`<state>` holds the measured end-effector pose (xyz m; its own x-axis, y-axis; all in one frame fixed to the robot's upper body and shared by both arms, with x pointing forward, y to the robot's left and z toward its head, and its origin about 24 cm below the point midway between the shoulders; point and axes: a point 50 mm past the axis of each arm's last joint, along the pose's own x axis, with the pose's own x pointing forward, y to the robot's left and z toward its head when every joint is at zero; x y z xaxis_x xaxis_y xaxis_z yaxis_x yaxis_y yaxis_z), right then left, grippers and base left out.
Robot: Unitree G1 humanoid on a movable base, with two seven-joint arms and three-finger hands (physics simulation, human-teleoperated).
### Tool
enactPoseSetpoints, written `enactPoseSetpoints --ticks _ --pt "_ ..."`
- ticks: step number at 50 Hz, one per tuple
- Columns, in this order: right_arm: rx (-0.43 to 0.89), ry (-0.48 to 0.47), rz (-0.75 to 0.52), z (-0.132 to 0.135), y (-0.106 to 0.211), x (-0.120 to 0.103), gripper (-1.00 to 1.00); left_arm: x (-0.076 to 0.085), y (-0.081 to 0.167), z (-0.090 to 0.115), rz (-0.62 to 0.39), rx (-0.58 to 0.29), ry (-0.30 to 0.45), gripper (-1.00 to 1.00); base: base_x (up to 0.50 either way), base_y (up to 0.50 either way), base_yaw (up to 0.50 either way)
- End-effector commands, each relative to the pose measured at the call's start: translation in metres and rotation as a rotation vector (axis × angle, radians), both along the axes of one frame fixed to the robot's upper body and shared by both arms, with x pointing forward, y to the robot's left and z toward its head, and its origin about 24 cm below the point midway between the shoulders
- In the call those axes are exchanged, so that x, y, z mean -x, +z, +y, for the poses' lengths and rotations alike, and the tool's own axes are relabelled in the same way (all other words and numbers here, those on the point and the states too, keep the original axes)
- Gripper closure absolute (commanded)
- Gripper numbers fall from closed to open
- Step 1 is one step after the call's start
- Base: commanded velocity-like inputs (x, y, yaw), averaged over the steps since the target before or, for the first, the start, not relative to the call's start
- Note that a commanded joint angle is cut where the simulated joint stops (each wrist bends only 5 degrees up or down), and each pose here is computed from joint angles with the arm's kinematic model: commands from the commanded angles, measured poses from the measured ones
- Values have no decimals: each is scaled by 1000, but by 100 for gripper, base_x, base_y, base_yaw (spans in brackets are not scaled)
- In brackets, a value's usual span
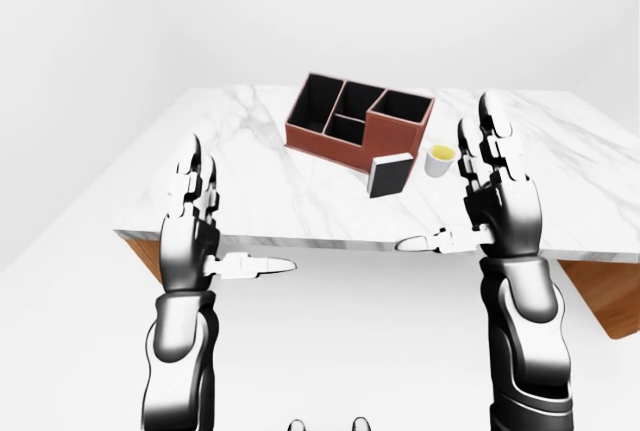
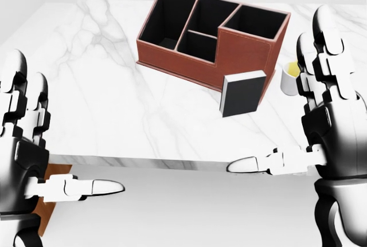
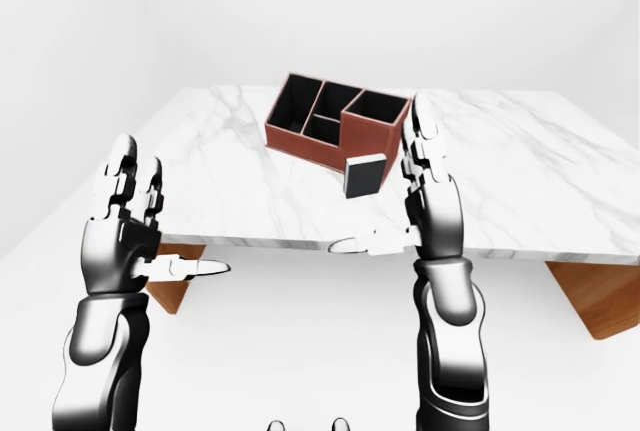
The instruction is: Pick up the book and place it in the right compartment of the caddy.
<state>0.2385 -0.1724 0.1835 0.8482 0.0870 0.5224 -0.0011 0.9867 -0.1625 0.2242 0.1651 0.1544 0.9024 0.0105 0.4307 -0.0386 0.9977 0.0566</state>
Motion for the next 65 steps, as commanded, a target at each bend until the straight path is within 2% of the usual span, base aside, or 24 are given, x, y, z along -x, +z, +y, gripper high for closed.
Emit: enactPoseSetpoints --ticks 1,24,65 --pt "9 2 -38 0 7 6 -100 5 9 0 -42 -2 4 -100 23 2 0" --pt "25 13 -74 0 15 10 -100 9 8 -2 -41 -11 6 -100 27 2 0" --pt "42 22 -33 -4 8 4 -100 6 4 -5 -21 -13 23 -100 27 2 0"
